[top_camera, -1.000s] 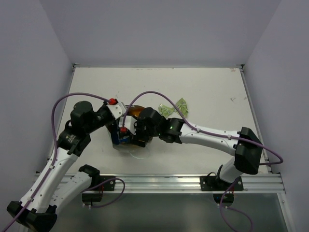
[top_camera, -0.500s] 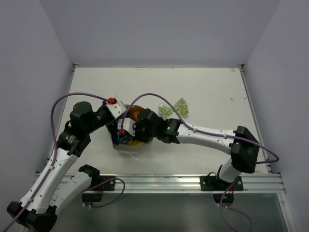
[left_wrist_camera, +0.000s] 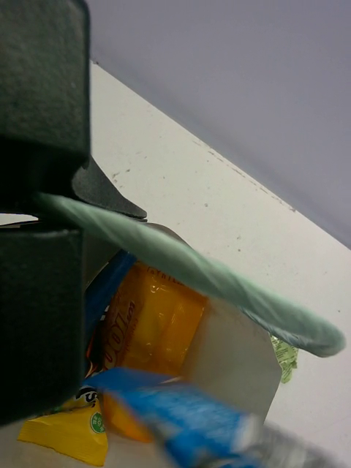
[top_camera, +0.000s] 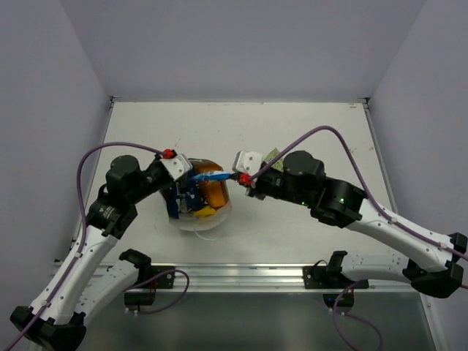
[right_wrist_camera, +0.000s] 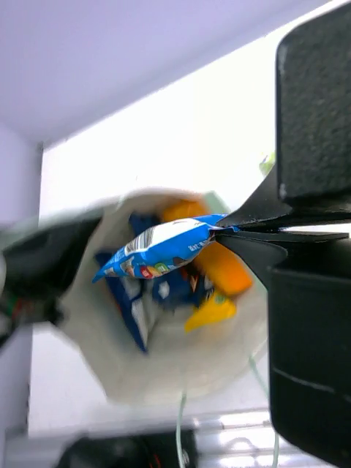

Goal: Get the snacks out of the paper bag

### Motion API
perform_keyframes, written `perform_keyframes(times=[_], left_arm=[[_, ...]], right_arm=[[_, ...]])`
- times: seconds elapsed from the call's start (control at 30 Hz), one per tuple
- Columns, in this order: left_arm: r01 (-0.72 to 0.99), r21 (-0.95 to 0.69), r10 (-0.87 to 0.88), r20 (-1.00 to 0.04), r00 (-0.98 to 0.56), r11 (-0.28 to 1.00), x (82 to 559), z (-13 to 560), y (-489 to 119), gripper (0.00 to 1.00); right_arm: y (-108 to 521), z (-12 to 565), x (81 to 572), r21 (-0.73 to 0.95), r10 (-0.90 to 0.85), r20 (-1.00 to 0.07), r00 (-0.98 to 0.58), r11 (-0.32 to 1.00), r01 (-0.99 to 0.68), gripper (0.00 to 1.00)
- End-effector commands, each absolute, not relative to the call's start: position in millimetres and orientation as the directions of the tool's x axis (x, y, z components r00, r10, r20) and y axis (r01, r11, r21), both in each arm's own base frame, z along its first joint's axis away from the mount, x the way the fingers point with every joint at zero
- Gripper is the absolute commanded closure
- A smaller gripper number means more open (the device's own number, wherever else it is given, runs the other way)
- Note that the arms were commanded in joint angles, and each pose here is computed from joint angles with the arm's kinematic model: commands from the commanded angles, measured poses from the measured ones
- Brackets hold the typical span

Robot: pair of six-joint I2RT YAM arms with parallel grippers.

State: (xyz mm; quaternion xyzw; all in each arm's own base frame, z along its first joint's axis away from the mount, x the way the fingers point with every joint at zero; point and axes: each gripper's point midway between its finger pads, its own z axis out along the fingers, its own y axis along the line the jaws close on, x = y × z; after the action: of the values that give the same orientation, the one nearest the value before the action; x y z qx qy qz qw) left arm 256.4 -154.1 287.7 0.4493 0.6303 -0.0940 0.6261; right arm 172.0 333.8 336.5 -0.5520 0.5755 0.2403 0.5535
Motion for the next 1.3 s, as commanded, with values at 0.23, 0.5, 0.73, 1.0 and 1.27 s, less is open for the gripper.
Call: perform_keyframes(times=[0.23, 0.5, 0.73, 1.0, 1.27], left_arm=[[0.624, 0.52, 0.448, -0.847, 0.287, 0.583, 257, 311, -151, 1.0], [0.594, 0.549, 0.49, -0.826, 0.278, 0.589, 257, 308, -141, 1.0], [0.633, 0.533, 0.46, -0.837, 0.297, 0.561, 235, 308, -144, 1.0], [0.702, 0.476, 0.439, -0.862, 0.253, 0.53, 219, 285, -149, 1.0], [0.777, 0.364, 0.392, -0.905, 0.165, 0.514, 204, 269, -157, 1.0]], right_arm=[[171, 365, 294, -0.078, -0.126, -0.989, -0.079, 0.892, -0.446, 1.0], [80, 238, 388, 0.293, 0.262, -0.875, -0.408, 0.956, -0.015, 1.0], [98, 161, 417, 0.519, 0.407, -0.703, -0.583, 0.854, -0.029, 1.0], [89, 104, 411, 0.528, 0.478, -0.571, -0.668, 0.836, 0.147, 0.5], [95, 152, 384, 0.331, 0.263, -0.752, -0.604, 0.944, -0.001, 0.23]])
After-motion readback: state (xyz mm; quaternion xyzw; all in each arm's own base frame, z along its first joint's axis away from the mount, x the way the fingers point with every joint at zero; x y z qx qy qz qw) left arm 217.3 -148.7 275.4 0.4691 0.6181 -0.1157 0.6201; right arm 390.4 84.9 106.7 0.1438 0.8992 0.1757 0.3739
